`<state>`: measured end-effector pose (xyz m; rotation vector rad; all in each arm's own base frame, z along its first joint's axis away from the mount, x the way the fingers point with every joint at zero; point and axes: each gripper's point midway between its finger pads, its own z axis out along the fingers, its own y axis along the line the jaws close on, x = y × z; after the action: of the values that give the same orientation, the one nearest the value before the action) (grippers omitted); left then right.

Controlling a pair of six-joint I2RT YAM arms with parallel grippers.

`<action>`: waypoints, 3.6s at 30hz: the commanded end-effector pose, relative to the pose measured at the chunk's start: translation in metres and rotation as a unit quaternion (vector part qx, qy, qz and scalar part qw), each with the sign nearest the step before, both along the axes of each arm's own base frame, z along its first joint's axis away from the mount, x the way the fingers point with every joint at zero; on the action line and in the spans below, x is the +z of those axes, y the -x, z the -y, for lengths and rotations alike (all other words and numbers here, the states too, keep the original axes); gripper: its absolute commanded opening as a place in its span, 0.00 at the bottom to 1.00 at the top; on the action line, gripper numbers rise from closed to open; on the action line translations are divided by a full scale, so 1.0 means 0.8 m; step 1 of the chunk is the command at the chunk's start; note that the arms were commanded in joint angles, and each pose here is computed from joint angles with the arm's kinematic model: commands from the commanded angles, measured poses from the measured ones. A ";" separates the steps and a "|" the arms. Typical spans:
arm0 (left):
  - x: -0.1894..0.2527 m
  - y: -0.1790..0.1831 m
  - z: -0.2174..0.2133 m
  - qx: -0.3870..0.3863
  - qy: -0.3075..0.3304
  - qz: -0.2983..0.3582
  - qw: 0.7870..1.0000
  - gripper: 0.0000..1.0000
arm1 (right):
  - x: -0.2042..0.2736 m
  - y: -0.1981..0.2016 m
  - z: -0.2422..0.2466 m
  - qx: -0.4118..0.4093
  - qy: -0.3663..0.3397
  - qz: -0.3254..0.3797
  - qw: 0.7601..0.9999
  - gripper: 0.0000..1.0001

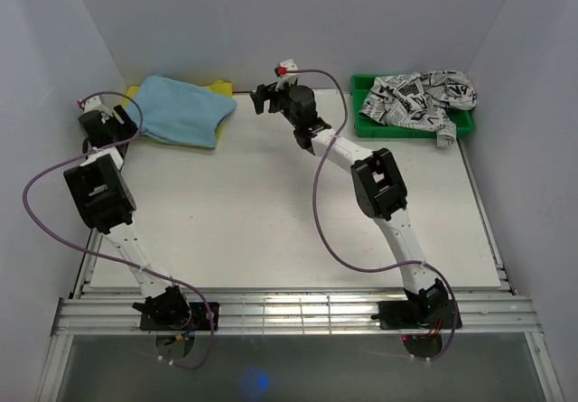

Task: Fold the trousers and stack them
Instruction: Neatly place the folded trousers to the corner

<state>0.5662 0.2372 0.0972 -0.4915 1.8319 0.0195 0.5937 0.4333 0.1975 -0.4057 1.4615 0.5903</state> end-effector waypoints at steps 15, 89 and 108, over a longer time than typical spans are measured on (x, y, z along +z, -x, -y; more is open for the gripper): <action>0.158 -0.102 0.350 -0.338 -0.273 -0.091 0.896 0.95 | 0.048 0.047 0.193 0.001 0.038 -0.117 0.992 0.90; 0.064 -0.113 0.297 -0.248 -0.500 -0.217 0.801 0.23 | 0.033 0.113 0.282 -0.046 0.045 -0.139 0.988 0.90; 0.089 -0.114 0.260 -0.066 -0.218 -0.123 0.966 0.00 | 0.027 0.120 0.280 -0.039 0.047 -0.144 0.988 0.90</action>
<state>0.6459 -0.0076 0.1049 0.2781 2.1725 0.4459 0.4983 0.2120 0.1877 -0.3503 1.8619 0.5323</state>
